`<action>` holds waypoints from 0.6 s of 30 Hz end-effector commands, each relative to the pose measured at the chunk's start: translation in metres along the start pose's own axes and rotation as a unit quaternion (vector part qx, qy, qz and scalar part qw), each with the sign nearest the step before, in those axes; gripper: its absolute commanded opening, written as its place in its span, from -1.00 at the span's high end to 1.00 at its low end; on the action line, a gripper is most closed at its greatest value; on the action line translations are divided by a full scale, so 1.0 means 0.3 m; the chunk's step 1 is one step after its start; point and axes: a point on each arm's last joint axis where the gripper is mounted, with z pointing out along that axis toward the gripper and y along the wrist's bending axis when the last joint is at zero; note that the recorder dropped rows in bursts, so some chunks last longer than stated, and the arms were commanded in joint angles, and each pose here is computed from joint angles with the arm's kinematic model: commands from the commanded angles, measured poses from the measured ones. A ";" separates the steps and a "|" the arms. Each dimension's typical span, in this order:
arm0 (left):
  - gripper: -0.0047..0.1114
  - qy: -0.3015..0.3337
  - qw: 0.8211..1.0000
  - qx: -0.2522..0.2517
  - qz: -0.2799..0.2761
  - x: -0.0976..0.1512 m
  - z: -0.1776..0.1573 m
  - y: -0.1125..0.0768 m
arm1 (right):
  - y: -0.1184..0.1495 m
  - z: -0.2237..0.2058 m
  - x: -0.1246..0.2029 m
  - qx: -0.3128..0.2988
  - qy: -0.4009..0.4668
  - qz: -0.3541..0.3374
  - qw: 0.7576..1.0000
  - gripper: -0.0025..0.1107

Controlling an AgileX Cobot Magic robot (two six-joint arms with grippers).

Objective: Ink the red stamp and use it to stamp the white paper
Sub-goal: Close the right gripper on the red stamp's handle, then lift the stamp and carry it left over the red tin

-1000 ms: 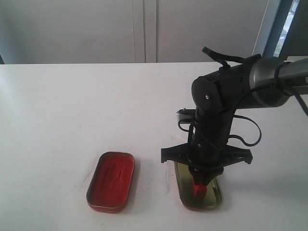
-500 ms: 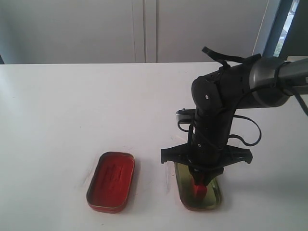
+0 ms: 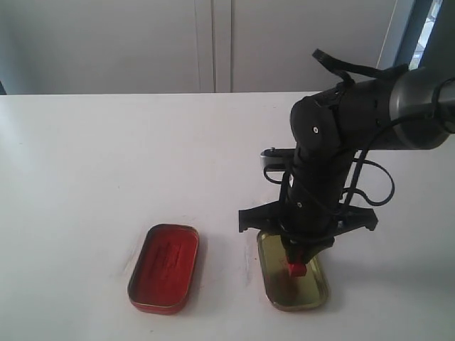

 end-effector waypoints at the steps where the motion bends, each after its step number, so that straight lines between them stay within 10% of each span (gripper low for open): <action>1: 0.92 0.006 1.000 0.004 0.001 0.009 0.002 -0.002 | -0.009 -0.014 -0.001 0.004 -0.003 -0.027 1.000 0.96; 18: 0.92 0.006 1.000 0.004 0.001 0.009 0.002 -0.002 | 0.009 -0.068 -0.035 0.002 -0.014 -0.116 0.993 0.96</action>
